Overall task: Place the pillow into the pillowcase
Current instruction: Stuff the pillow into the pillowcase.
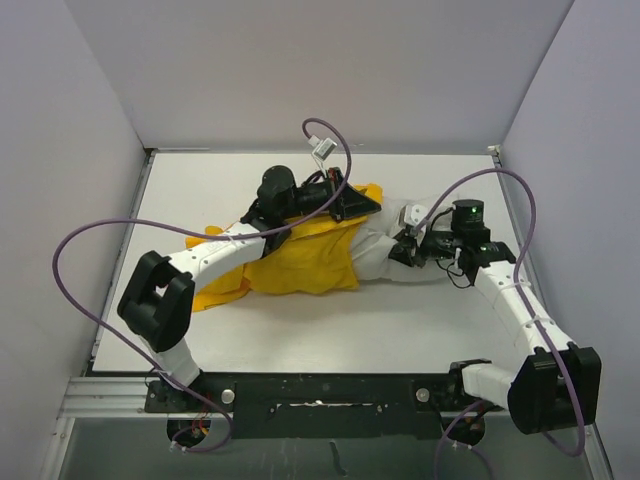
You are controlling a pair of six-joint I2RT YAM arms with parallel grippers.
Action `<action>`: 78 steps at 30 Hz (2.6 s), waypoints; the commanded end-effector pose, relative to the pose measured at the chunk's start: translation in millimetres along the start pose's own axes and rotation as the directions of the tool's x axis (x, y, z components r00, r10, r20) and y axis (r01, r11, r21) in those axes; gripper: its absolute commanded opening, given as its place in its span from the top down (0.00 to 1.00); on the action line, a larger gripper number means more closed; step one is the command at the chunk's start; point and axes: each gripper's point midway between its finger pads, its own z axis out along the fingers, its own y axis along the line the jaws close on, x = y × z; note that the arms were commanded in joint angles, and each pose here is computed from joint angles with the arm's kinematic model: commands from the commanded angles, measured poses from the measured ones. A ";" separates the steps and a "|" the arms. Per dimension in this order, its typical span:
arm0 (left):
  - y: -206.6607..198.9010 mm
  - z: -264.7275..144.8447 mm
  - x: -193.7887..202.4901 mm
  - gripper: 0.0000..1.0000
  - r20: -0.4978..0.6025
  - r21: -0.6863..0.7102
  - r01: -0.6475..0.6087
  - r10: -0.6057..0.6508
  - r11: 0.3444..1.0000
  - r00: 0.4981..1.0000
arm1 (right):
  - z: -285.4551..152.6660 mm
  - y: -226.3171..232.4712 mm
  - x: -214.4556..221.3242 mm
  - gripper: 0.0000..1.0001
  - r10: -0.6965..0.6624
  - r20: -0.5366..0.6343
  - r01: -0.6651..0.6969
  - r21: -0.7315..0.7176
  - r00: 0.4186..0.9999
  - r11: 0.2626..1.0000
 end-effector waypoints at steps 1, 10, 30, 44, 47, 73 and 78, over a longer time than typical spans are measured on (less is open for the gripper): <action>2.0 15.0 15.3 1.00 0.009 0.128 0.022 -0.023 0.992 1.000 | 8.4 26.4 -17.2 0.81 -0.007 0.157 0.031 -0.147 0.988 0.989; 85.8 -26.8 89.4 1.00 -0.032 0.033 0.174 -0.173 0.984 0.984 | -38.8 58.7 -44.0 0.37 -0.151 0.157 0.192 -0.294 0.976 0.936; 25.9 -41.7 69.9 1.00 -0.032 0.059 -0.092 0.094 0.994 0.995 | -1.9 -77.4 81.7 0.31 -0.127 -0.450 0.188 0.093 0.884 0.978; 36.1 -19.5 107.2 1.00 -0.090 0.085 -0.163 0.170 0.983 0.981 | 44.3 -28.8 -1.7 0.93 0.259 0.128 -0.257 -0.030 0.957 0.966; 78.6 -34.3 150.5 1.00 -0.156 -0.014 -0.082 0.079 0.997 0.985 | 29.0 -17.3 32.1 0.82 0.234 0.078 -0.226 -0.091 0.969 0.970; 5.2 -137.7 25.0 0.05 -0.280 -0.537 -0.360 0.242 0.763 0.929 | -16.2 -87.1 17.8 0.37 0.281 -0.078 -0.265 0.173 0.957 0.949; 48.3 -94.6 -22.6 0.02 -0.296 -0.649 -0.349 0.198 0.676 0.934 | -18.5 -90.6 33.8 0.89 0.327 -0.069 -0.306 0.211 0.943 0.928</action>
